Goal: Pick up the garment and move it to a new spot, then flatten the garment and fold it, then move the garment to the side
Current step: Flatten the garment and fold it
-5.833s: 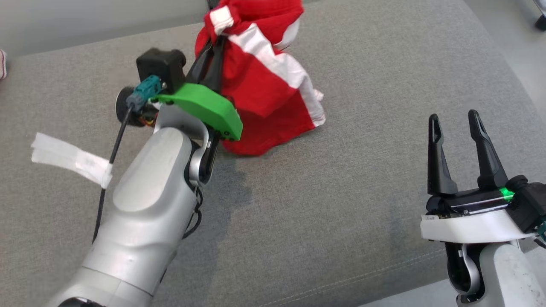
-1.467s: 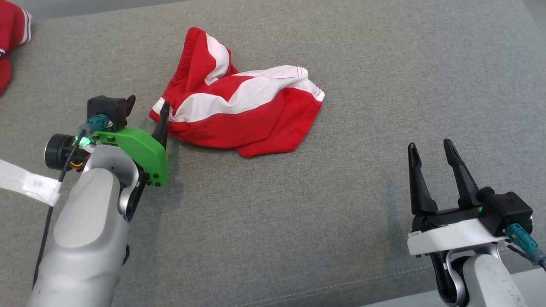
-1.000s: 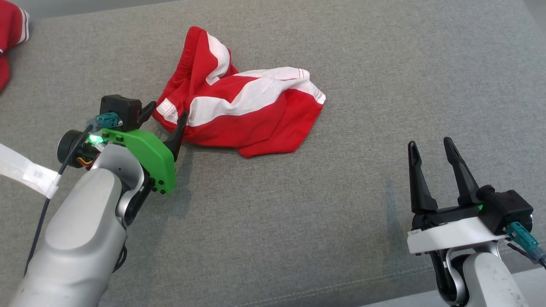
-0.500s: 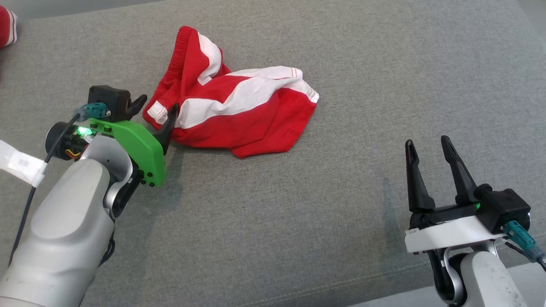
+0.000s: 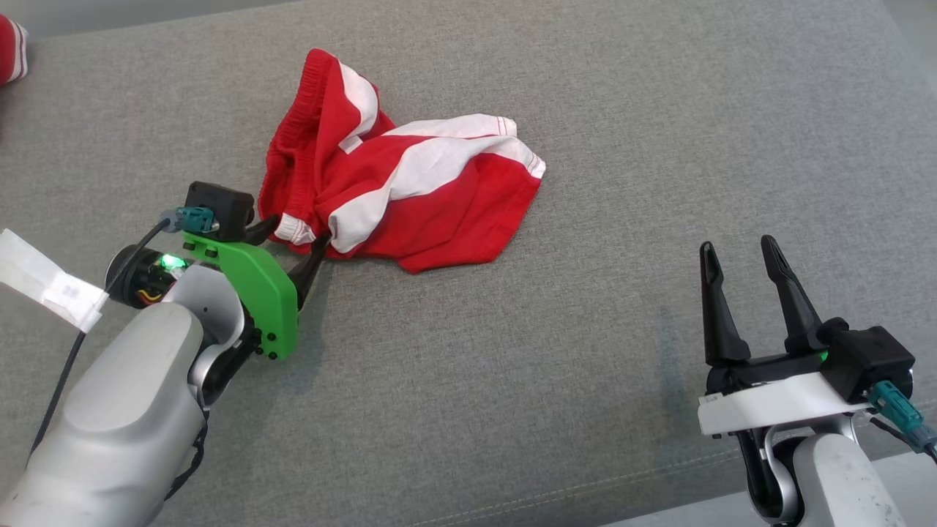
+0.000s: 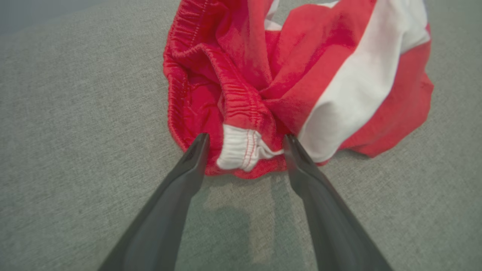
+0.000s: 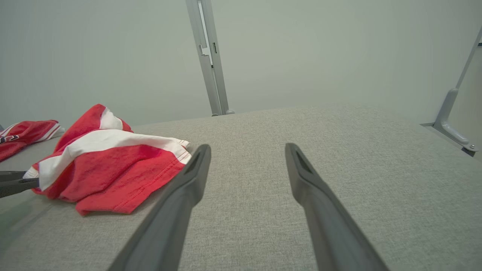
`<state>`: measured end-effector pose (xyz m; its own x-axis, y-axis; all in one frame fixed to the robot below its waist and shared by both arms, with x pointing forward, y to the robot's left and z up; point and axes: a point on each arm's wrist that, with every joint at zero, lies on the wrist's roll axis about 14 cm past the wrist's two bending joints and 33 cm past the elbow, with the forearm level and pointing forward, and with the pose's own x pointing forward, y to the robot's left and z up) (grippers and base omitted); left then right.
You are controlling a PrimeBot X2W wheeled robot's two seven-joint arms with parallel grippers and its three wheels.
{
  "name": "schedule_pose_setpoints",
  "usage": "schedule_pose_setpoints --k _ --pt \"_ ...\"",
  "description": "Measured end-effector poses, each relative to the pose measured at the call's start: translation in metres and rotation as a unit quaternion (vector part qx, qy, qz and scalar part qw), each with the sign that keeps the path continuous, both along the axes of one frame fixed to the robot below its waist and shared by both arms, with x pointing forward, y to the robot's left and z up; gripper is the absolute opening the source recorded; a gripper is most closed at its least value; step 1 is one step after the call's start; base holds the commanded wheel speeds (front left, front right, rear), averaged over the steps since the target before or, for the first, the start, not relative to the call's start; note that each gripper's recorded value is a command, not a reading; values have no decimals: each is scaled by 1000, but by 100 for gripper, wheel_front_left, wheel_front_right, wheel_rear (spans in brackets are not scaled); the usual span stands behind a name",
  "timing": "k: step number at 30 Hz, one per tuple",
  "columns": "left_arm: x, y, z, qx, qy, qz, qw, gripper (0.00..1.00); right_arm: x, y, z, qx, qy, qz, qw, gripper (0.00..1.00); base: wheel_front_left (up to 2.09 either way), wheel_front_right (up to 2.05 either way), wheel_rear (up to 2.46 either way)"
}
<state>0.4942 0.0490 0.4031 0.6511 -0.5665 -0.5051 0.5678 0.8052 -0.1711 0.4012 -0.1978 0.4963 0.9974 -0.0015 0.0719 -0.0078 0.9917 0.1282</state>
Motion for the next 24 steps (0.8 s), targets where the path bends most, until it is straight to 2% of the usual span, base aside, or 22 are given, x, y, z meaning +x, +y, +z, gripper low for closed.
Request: schedule_pose_setpoints --k 4,6,8,9,10,12,17,21,23,24 --pt "-5 10 0 6 4 3 1000 100 2 6 1 2 -3 9 1000 100 0 0 0" --pt "-6 12 2 2 0 6 1000 89 2 8 2 3 -4 12 1000 100 0 0 0" --pt "-8 12 3 0 -1 7 1000 70 3 11 3 4 -6 15 1000 100 0 0 0" --pt "-10 11 2 -2 -1 7 1000 65 3 12 4 4 -6 17 1000 100 0 0 0" --pt "-12 9 1 -5 0 6 1000 52 3 12 4 4 -7 18 1000 100 0 0 0" --pt "-13 4 2 -14 -3 6 1000 44 3 14 4 5 -8 20 1000 100 0 0 0" --pt "-15 -5 0 -24 -5 4 1000 44 2 15 4 3 -7 23 1000 100 0 0 0" --pt "-12 -8 -1 -26 -8 4 1000 49 2 14 3 2 -6 21 1000 100 0 0 0" --pt "-7 -10 1 -27 -15 6 1000 62 1 13 3 2 -5 19 1000 100 0 0 0" --pt "-6 -11 1 -27 -17 6 999 62 1 12 3 1 -4 18 1000 100 0 0 0"
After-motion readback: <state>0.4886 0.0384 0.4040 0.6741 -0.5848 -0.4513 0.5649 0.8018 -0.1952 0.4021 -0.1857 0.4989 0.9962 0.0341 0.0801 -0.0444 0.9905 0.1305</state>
